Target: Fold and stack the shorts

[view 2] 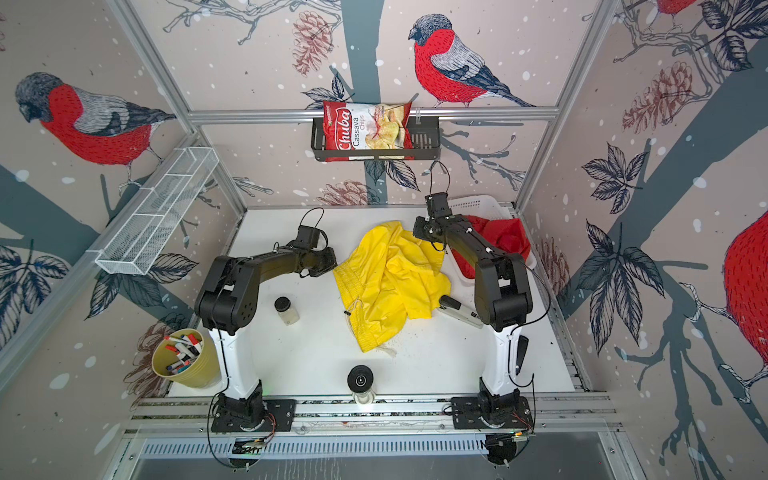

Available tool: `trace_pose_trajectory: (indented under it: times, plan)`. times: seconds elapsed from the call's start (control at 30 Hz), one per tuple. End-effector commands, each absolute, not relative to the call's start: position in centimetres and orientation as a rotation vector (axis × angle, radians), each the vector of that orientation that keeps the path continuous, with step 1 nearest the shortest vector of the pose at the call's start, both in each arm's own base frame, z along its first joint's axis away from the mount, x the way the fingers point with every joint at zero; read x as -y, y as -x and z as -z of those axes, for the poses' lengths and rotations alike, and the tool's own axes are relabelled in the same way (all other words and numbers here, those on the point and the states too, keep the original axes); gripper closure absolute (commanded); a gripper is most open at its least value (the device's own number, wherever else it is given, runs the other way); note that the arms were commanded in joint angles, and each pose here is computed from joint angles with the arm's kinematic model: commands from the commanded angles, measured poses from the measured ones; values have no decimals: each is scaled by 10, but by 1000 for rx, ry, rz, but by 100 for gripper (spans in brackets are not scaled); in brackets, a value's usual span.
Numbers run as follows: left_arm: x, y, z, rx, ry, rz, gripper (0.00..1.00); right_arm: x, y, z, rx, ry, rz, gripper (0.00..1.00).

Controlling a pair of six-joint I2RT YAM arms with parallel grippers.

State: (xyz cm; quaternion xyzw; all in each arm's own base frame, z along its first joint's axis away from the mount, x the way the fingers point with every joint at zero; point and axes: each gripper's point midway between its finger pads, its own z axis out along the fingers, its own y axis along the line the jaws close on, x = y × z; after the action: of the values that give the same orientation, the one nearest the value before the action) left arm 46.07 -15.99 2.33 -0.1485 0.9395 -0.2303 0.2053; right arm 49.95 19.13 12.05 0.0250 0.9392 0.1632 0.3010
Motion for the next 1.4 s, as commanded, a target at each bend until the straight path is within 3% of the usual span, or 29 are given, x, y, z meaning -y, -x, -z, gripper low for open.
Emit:
trace_pose_trajectory:
  times: [0.0, 0.13, 0.37, 0.43, 0.57, 0.67, 0.87, 1.37]
  plan:
    - [150, -448, -12, -2701, 430, 551, 100, -182, -486, -112, -2514, -88, -396, 56]
    - [146, -450, -16, -2705, 421, 507, 100, -180, -474, -93, -2557, -95, -404, 47]
    - [137, -442, -27, -2712, 407, 457, 100, -185, -496, -78, -2554, -120, -481, 46]
    - [134, -439, -34, -2703, 403, 447, 100, -193, -511, -82, -2524, -101, -520, 52]
    - [128, -431, -45, -2687, 409, 429, 100, -202, -545, -90, -2481, -78, -555, 87]
    - [122, -426, -50, -2684, 412, 395, 100, -205, -564, -109, -2436, -63, -588, 99]
    - [113, -415, -46, -2707, 438, 343, 100, -194, -581, -159, -2320, -46, -542, 100]
    - [90, -402, -31, -2746, 489, 176, 100, -149, -622, -203, -2192, -163, -451, 100]
